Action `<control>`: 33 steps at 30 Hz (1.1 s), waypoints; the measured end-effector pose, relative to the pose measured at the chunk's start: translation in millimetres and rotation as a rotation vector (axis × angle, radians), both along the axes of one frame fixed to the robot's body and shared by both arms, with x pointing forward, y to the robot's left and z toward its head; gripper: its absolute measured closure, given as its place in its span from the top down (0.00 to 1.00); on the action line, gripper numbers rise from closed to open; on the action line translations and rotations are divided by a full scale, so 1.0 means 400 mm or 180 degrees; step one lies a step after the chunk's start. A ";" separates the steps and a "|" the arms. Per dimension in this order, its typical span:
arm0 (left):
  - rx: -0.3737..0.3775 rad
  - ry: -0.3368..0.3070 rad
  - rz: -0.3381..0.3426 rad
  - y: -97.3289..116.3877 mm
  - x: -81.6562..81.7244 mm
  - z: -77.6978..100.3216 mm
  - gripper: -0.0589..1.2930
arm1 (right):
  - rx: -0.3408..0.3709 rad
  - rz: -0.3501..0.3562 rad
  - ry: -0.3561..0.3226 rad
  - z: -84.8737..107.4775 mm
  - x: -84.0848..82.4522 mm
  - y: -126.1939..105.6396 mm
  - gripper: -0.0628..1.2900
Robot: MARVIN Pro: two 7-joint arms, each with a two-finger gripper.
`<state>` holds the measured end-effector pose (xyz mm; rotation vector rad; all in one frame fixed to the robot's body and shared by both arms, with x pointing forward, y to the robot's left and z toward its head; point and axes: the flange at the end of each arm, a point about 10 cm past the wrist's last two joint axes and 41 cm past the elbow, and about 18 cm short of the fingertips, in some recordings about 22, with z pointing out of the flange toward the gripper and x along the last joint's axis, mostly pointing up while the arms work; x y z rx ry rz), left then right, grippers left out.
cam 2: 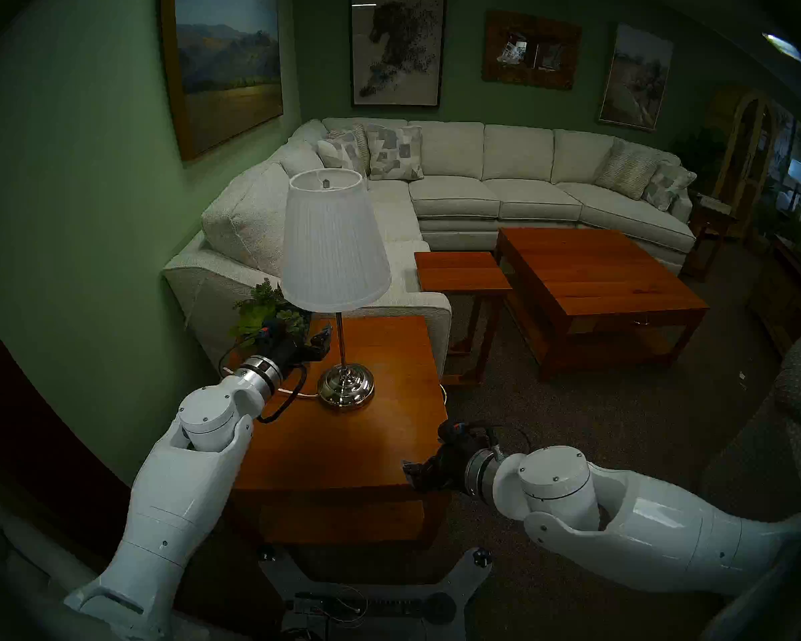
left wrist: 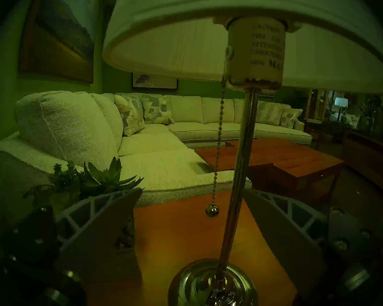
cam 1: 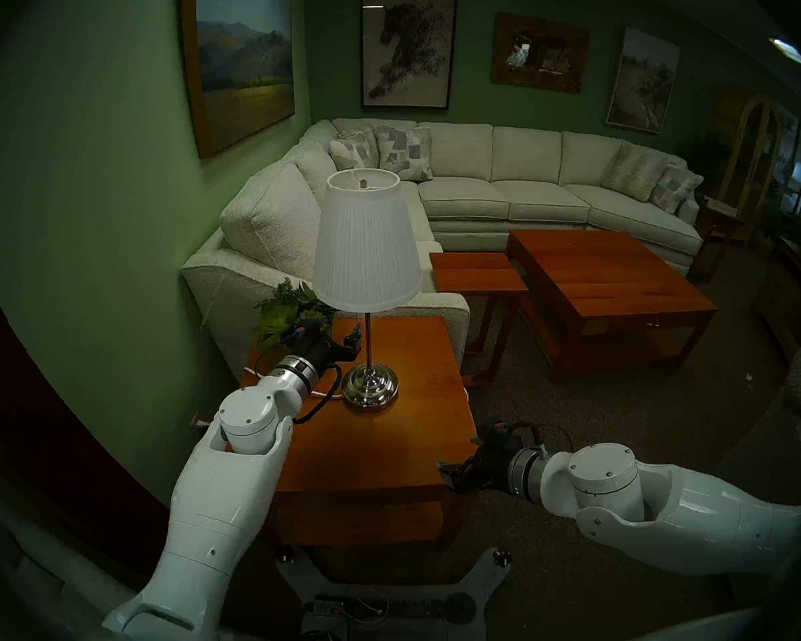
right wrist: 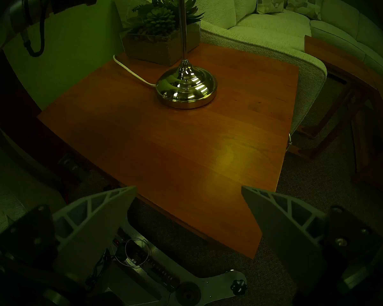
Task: Pull on string to turn on lamp
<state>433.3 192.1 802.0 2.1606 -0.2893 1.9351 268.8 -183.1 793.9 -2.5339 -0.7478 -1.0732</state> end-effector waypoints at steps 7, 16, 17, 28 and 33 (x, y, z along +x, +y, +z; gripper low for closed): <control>0.0029 -0.0056 0.0019 -0.017 0.021 0.005 0.96 | 0.0000 0.0000 0.0000 0.000 0.000 0.000 0.96; 0.0096 -0.0110 0.0098 -0.023 0.041 0.000 0.96 | -0.0001 0.0000 0.0000 0.000 0.000 0.000 0.96; 0.0101 -0.0112 0.0111 -0.022 0.042 -0.001 0.96 | -0.0001 0.0000 0.0000 0.000 0.000 0.000 0.96; 0.0112 -0.0122 0.0160 -0.011 0.056 -0.018 0.96 | -0.0001 0.0000 0.0000 0.000 0.000 0.000 0.96; 0.0089 -0.0123 0.0124 -0.013 0.067 -0.028 0.96 | -0.0002 0.0000 0.0000 0.000 0.000 0.000 0.96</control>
